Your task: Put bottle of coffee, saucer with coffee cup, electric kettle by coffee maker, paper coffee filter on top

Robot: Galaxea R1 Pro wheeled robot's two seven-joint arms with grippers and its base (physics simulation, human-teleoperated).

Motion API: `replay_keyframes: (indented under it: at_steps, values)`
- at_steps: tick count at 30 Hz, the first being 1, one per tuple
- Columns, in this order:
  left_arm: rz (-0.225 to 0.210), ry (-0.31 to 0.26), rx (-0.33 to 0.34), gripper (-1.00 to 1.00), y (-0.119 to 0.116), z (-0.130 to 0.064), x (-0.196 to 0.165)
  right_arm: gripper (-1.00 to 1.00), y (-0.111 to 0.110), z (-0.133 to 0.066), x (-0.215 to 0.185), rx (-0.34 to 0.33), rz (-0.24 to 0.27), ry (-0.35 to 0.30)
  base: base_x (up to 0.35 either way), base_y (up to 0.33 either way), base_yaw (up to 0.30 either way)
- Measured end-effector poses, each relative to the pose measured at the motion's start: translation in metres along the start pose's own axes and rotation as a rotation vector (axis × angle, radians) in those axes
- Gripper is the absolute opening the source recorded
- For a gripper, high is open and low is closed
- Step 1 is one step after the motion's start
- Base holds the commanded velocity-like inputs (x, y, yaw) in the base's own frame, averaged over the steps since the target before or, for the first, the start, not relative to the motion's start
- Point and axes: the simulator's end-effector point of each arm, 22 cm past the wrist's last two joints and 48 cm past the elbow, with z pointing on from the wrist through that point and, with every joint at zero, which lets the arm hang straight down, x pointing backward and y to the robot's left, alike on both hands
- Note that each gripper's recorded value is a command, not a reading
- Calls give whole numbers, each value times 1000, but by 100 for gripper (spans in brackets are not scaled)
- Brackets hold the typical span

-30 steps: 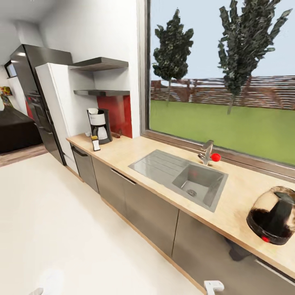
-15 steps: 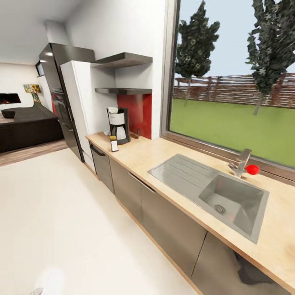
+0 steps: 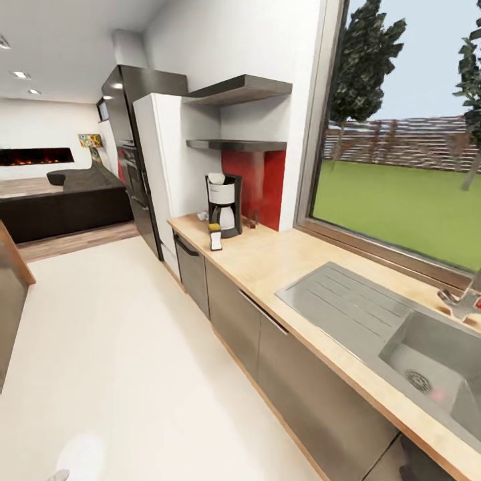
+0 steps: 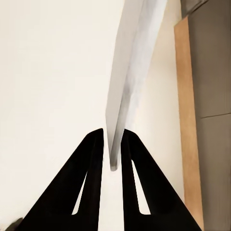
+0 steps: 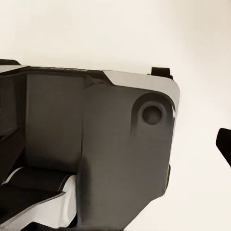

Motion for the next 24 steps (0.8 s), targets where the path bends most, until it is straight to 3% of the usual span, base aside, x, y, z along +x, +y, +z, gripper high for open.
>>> replay_keyframes:
  at_steps: [24]
  values:
    - [0,16,-17,-100,7,1,7,100,7,4,22,-12,1,40,262,217,223]
